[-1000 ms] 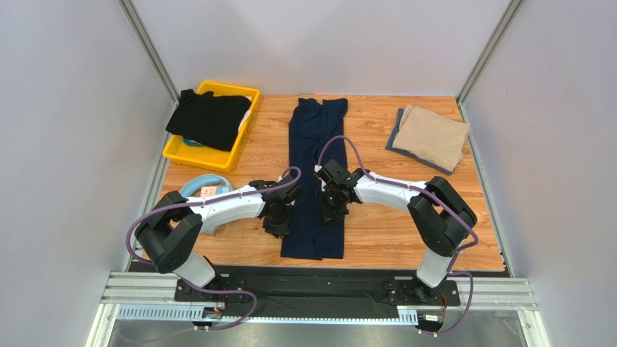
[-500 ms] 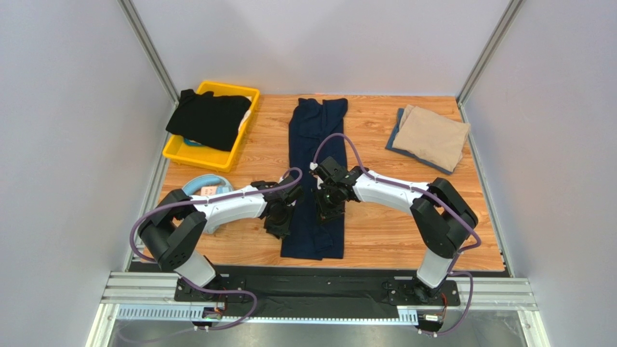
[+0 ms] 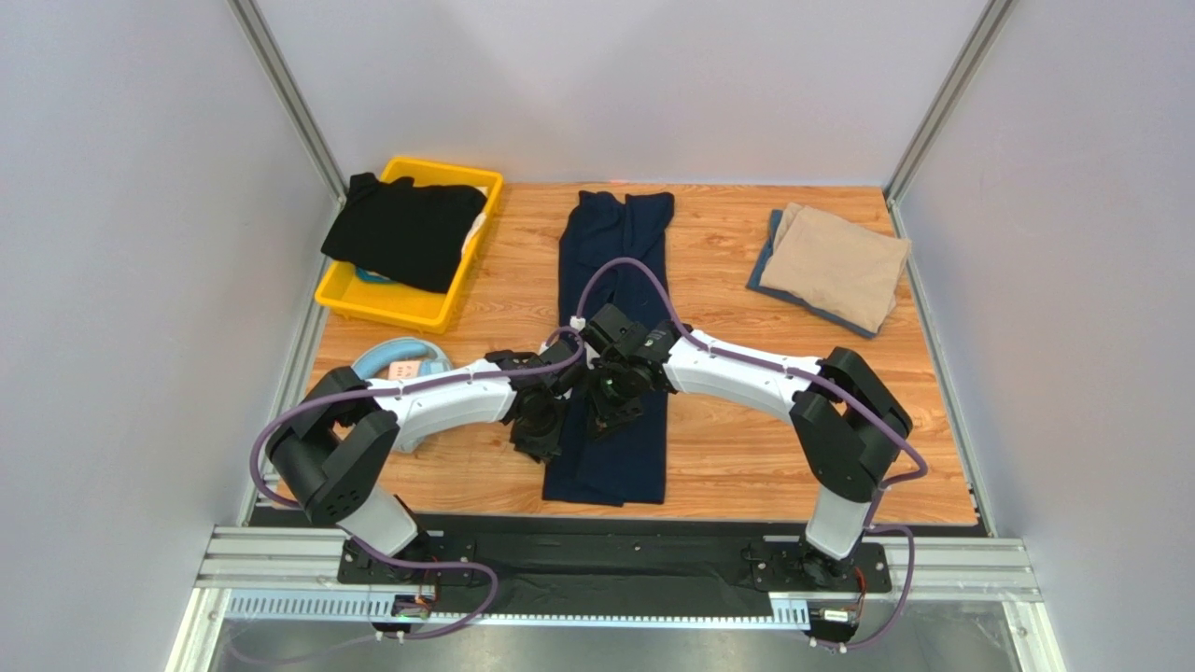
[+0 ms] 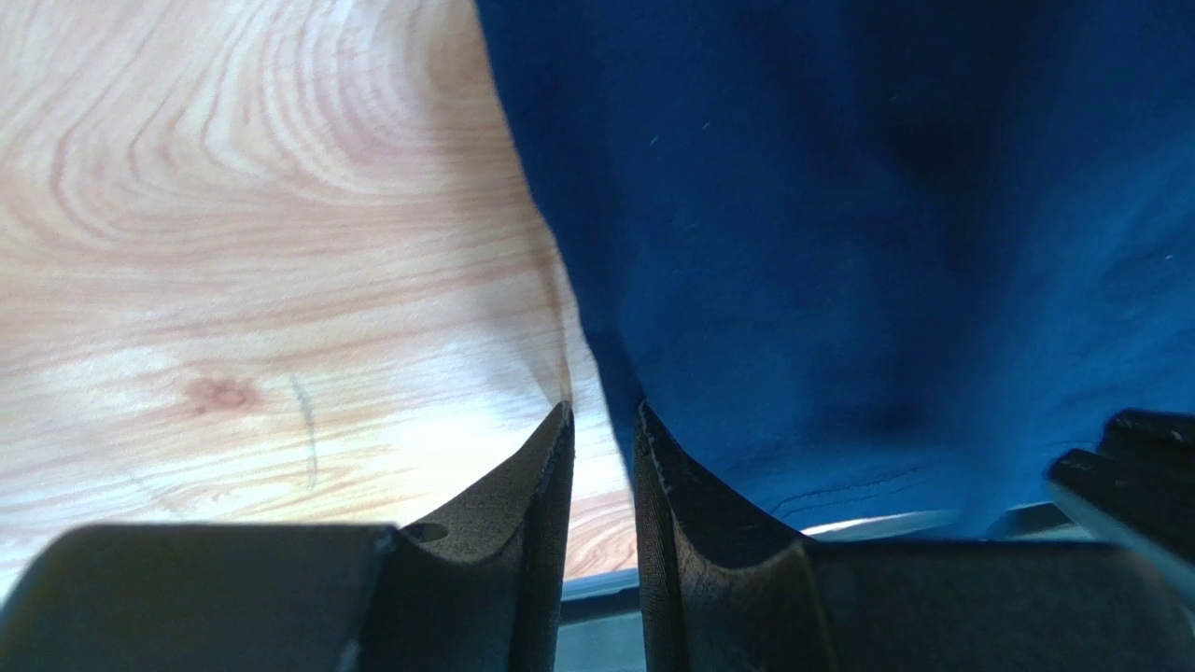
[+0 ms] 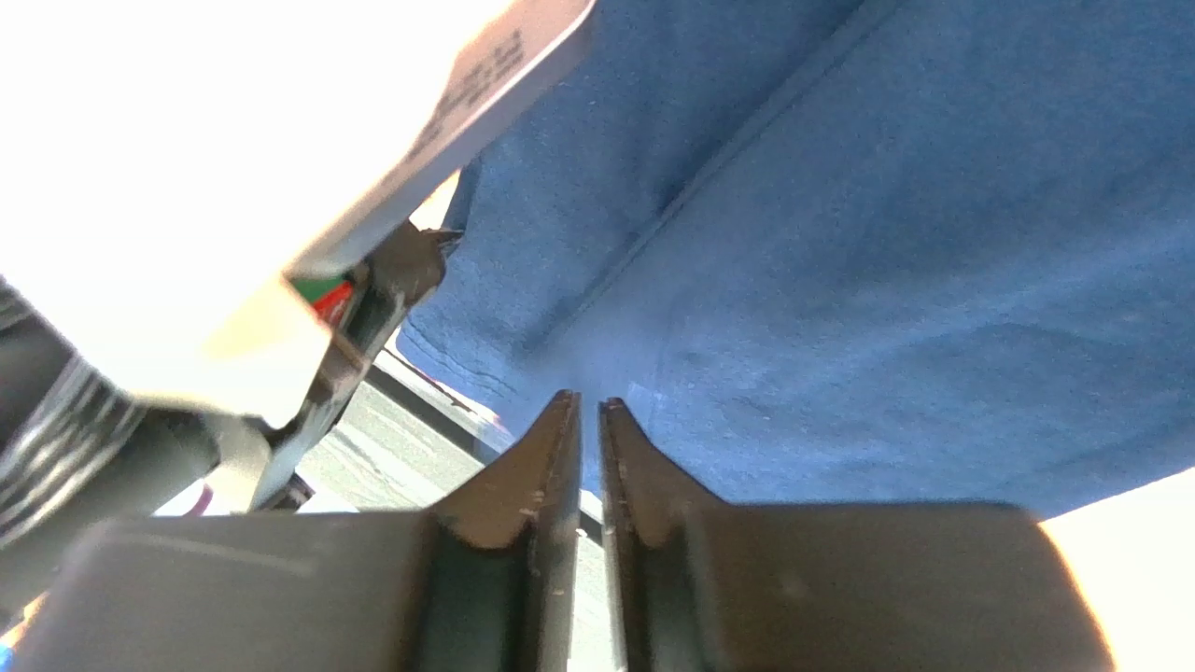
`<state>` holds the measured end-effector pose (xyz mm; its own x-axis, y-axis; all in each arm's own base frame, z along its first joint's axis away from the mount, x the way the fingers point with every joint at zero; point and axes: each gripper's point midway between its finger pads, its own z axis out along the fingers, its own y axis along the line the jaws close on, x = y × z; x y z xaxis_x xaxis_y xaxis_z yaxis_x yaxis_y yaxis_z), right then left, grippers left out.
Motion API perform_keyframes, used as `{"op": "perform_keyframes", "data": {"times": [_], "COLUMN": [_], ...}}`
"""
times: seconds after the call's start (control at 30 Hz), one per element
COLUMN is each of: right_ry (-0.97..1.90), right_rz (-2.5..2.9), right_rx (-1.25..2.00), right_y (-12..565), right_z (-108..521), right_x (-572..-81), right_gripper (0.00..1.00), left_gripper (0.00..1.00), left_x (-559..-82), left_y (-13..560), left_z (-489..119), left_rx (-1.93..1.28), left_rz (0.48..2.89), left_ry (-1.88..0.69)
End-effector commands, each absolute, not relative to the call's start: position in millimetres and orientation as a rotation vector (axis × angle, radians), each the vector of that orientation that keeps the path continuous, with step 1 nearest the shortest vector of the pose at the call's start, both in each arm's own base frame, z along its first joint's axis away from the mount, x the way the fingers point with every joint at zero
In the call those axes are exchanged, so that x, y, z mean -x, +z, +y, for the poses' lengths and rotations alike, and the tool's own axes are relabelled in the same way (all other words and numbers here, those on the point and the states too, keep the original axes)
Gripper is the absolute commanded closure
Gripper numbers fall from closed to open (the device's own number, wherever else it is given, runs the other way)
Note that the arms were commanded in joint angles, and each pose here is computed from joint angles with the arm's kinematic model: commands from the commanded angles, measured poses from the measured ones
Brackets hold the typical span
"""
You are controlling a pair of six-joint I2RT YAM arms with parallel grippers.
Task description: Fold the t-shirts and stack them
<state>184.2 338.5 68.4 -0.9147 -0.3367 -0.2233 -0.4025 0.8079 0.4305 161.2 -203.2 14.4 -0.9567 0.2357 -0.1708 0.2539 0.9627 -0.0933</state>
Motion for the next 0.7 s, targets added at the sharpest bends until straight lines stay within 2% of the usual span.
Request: {"op": "perform_keyframes", "data": {"times": [0.0, 0.13, 0.37, 0.43, 0.47, 0.53, 0.67], "right_ry": [0.712, 0.666, 0.572, 0.503, 0.5, 0.442, 0.327], "right_rz": [2.893, 2.904, 2.764, 2.74, 2.715, 2.715, 2.679], "right_rx": [0.578, 0.564, 0.526, 0.491, 0.48, 0.432, 0.37], "right_y": [67, 64, 95, 95, 102, 97, 87], "right_z": [351, 350, 332, 317, 311, 291, 252], "right_x": [-178, -180, -199, -207, -209, -214, -220], "right_gripper": [0.79, 0.7, 0.64, 0.63, 0.61, 0.49, 0.47], "left_gripper": [0.71, 0.71, 0.69, 0.68, 0.64, 0.61, 0.59], "left_x": [-168, -172, -171, -169, -166, -167, -164], "left_y": [31, 41, 45, 44, 41, 41, 30], "left_z": [-201, -195, -191, -194, -193, -196, -193], "left_rx": [-0.366, -0.355, -0.343, -0.338, -0.332, -0.321, -0.285], "left_rz": [2.894, 2.865, 2.848, 2.84, 2.847, 2.828, 2.82], "left_ry": [-0.175, -0.139, -0.181, -0.234, -0.241, -0.285, -0.323]}}
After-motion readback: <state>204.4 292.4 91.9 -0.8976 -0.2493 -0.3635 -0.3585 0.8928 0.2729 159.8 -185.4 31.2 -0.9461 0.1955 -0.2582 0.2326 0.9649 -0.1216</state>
